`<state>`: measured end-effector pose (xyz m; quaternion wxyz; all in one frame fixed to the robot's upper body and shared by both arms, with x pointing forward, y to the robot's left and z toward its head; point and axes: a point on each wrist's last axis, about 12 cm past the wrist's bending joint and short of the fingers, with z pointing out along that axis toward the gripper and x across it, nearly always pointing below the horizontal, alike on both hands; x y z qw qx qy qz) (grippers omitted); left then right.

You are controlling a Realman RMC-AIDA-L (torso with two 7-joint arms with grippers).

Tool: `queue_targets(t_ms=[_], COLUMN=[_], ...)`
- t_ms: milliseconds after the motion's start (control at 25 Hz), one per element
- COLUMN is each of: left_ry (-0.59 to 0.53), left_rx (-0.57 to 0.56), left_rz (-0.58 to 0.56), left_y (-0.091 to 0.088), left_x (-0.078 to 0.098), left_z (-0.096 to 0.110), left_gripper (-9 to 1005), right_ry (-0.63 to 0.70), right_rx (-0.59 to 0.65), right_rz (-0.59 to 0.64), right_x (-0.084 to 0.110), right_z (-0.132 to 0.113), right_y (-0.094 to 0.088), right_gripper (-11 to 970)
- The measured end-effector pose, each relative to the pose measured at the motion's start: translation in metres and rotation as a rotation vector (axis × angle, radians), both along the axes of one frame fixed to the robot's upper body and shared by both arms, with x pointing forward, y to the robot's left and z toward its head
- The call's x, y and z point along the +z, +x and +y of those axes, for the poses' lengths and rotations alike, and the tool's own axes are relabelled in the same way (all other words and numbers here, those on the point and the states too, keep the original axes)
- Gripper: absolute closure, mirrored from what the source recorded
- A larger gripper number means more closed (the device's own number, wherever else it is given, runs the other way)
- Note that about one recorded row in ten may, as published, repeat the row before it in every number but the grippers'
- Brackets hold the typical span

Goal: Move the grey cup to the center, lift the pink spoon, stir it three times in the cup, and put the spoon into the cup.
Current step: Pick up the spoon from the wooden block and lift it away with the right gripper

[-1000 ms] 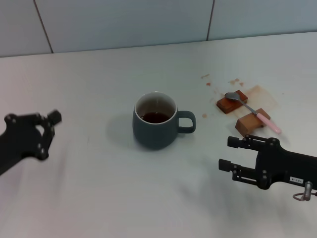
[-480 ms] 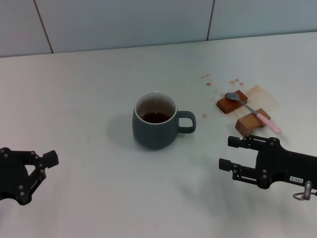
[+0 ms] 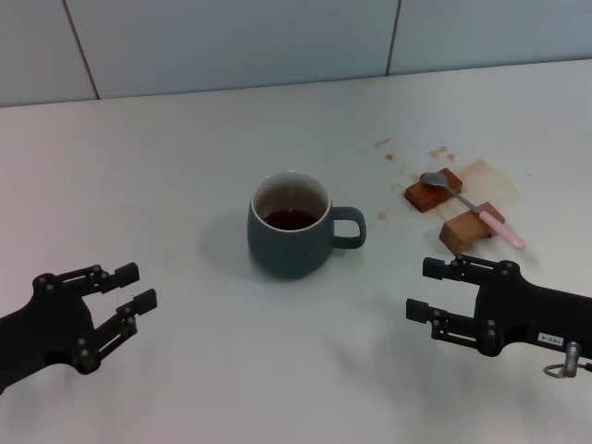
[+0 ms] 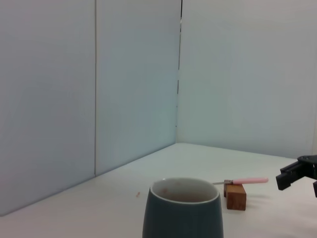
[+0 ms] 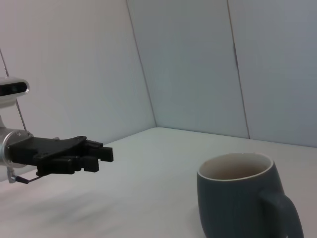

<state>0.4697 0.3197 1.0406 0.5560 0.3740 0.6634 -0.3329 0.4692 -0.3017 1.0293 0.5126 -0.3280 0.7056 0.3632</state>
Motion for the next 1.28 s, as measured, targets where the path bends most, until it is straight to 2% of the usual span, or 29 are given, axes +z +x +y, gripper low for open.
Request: queue_targets(t_ms=[200, 560, 720, 760, 800, 840, 920, 960, 1000, 1040, 1160, 1200, 1280], left_ry=[-0.002, -0.004, -0.001, -0.001, -0.001, -0.001, -0.002, -0.005, -0.006, -0.007, -0.009, -0.009, -0.010], left_rx=[0.005, -0.003, -0.007, -0.007, -0.007, -0.007, -0.006, -0.002, -0.001, 0.002, 0.005, 0.005, 0.005], left_rz=[-0.013, -0.014, -0.009, -0.008, -0.008, -0.008, -0.005, 0.002, 0.003, 0.003, 0.001, 0.000, 0.000], left_y=[0.007, 0.008, 0.007, 0.007, 0.007, 0.007, 0.007, 0.007, 0.007, 0.007, 0.007, 0.007, 0.007], left_x=[-0.001, -0.001, -0.002, -0.002, -0.002, -0.002, -0.002, -0.002, -0.002, -0.002, -0.002, -0.002, -0.002], left_z=[-0.010, -0.013, -0.014, -0.014, -0.014, -0.014, -0.014, -0.013, -0.013, -0.013, -0.013, -0.013, -0.013], left_gripper=[628, 362, 242, 224, 206, 188, 152, 152, 152, 152, 152, 152, 152], right_ry=[0.001, 0.016, 0.079, 0.124, 0.253, 0.253, 0.422, 0.519, 0.696, 0.696, 0.925, 1.047, 1.089], right_rx=[0.000, -0.007, -0.041, -0.059, -0.110, -0.110, -0.183, -0.229, -0.324, -0.324, -0.447, -0.511, -0.537], right_rz=[0.001, 0.011, 0.009, 0.014, 0.037, 0.037, 0.092, 0.144, 0.256, 0.256, 0.422, 0.517, 0.563], right_x=[0.000, -0.002, 0.000, 0.002, 0.006, 0.006, 0.009, 0.009, 0.007, 0.007, -0.001, -0.006, -0.008], right_z=[0.001, 0.002, 0.000, -0.001, -0.004, -0.004, -0.007, -0.008, -0.014, -0.014, -0.022, -0.028, -0.031], right_y=[0.000, -0.002, -0.006, -0.008, -0.015, -0.015, -0.024, -0.029, -0.038, -0.038, -0.054, -0.065, -0.068], right_gripper=[299, 299, 299, 299, 299, 299, 300, 300, 300, 300, 300, 300, 300])
